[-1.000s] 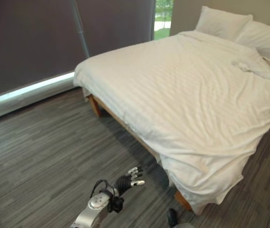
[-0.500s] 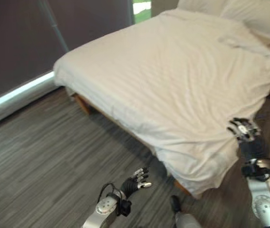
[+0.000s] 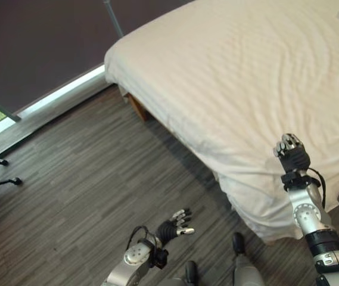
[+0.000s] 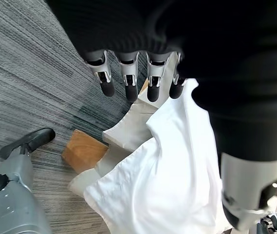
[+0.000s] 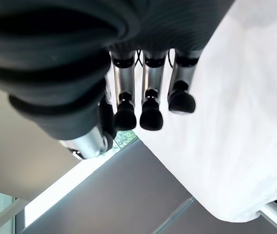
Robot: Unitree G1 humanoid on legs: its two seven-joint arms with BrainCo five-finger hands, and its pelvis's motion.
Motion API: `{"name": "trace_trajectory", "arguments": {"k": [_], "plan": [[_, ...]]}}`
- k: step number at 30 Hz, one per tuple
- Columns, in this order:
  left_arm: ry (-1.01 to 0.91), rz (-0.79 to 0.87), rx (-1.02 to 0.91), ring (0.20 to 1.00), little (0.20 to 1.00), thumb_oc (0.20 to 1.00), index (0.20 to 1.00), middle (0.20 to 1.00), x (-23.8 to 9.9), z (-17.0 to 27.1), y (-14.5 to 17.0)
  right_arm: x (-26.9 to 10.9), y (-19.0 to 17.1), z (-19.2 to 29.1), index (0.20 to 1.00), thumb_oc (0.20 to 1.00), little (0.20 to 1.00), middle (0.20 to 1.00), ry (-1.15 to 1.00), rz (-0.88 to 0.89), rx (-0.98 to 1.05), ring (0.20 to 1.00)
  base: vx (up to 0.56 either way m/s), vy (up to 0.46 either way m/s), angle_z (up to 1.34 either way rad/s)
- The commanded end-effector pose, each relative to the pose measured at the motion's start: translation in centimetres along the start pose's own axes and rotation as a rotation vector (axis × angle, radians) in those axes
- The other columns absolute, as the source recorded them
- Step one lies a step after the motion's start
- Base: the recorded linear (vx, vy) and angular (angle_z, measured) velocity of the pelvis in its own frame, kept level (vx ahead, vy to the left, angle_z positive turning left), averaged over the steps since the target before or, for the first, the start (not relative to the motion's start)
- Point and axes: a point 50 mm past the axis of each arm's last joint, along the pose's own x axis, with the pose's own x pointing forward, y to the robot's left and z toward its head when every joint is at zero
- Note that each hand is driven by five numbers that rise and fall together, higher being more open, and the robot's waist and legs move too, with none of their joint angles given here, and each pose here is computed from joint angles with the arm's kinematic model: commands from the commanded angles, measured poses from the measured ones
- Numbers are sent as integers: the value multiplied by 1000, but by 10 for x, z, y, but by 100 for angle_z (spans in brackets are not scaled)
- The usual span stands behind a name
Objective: Making the bed.
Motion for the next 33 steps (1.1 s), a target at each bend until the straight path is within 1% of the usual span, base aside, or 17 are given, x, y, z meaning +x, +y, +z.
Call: {"name": "trace_trajectory", "arguments": {"k": [1,6,10,12,14,20,26,28,31,32,33], "plan": [[-108,-22,7,1000,1000,1000,1000,1000,10,23,-1,16,15,33,200,200,200,200,-146,56,7,200,11,-31,-1],[-106,-11,9,1000,1000,1000,1000,1000,10,22,-1,2,3,37,200,200,200,200,-173,27,7,200,9,-9,-1],[-116,4,20,1000,1000,1000,1000,1000,12,25,2,-15,-16,40,200,200,200,200,-209,-50,11,200,25,-19,0],[-120,11,21,1000,1000,1000,1000,1000,12,26,3,-17,-19,40,200,200,200,200,-209,-61,11,200,25,-17,-5],[-134,25,24,1000,1000,1000,1000,1000,13,30,5,-23,-28,36,200,200,200,200,-205,-110,13,200,22,-21,-7],[-139,27,23,1000,1000,1000,1000,1000,15,31,6,-24,-41,29,200,200,200,200,-160,-177,-24,200,8,-11,-8],[-136,27,5,1000,1000,1000,1000,1000,14,30,5,-13,-51,34,200,200,200,200,-143,-229,-49,200,5,-8,0],[-134,29,4,1000,1000,1000,1000,1000,14,30,6,-12,-64,30,200,200,200,200,-105,-294,-72,200,-4,-9,5],[-129,25,-1,1000,1000,1000,1000,1000,15,29,6,-19,-104,21,200,200,200,200,5,-500,-124,200,-3,-3,2],[-134,22,-1,1000,1000,1000,1000,1000,15,31,6,-27,-120,18,200,200,200,200,53,-580,-136,200,0,-11,4],[-140,17,-11,1000,1000,1000,1000,1000,16,32,5,-50,-145,3,200,200,200,200,156,-706,-135,200,0,0,0]]}}
